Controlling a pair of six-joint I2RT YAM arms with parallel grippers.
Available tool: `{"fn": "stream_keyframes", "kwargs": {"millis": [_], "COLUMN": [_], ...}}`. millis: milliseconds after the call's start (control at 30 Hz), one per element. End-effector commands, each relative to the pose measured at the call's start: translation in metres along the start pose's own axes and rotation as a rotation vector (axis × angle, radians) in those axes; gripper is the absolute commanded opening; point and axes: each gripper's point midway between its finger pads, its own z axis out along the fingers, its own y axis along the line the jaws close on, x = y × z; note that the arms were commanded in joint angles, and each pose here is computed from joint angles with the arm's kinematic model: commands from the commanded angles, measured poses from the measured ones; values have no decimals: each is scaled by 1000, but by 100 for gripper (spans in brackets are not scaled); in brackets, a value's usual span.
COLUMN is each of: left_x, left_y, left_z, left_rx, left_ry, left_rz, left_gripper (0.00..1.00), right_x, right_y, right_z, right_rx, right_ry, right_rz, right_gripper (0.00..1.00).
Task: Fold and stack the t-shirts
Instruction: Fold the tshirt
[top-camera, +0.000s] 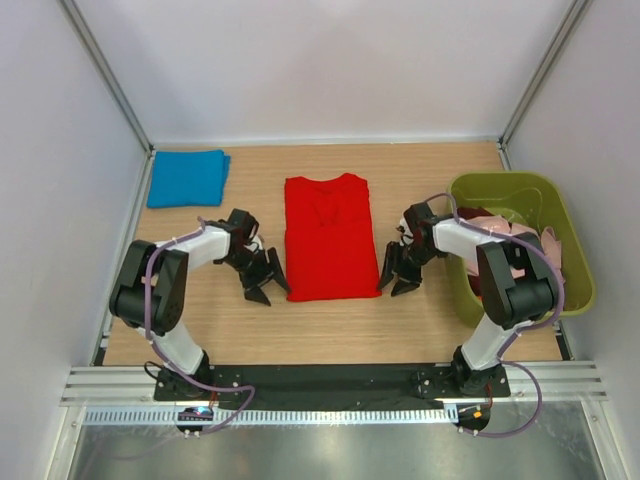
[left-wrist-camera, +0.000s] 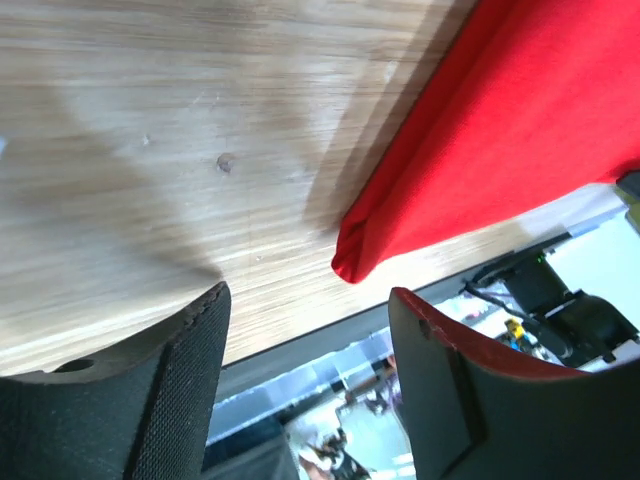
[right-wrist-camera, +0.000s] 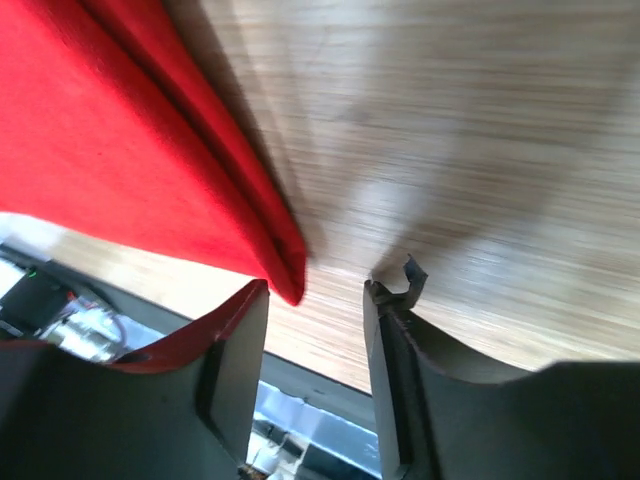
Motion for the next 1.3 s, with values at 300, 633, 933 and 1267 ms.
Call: {"fn": "stream_keyframes", "kwargs": {"millis": [300, 633, 933, 1267], "left_x": [-47, -44, -41, -57], "left_y": [-27, -23, -32, -33], "left_z": [-1, 21, 38, 43], "left_rx": [23, 66, 129, 132], "left_ry": [-84, -38, -28, -90], "left_rz": [123, 110, 83, 134], "left_gripper": [57, 56, 49, 17], "right_x": [-47, -29, -33, -43], "right_y": [5, 15, 10, 22], "right_z": [-6, 21, 36, 38], "right_rx": [61, 24, 14, -48], "right_ry": [-80, -68, -70, -120], "right_rz": [-139, -159, -153, -167], "right_gripper": [51, 50, 49, 30]}}
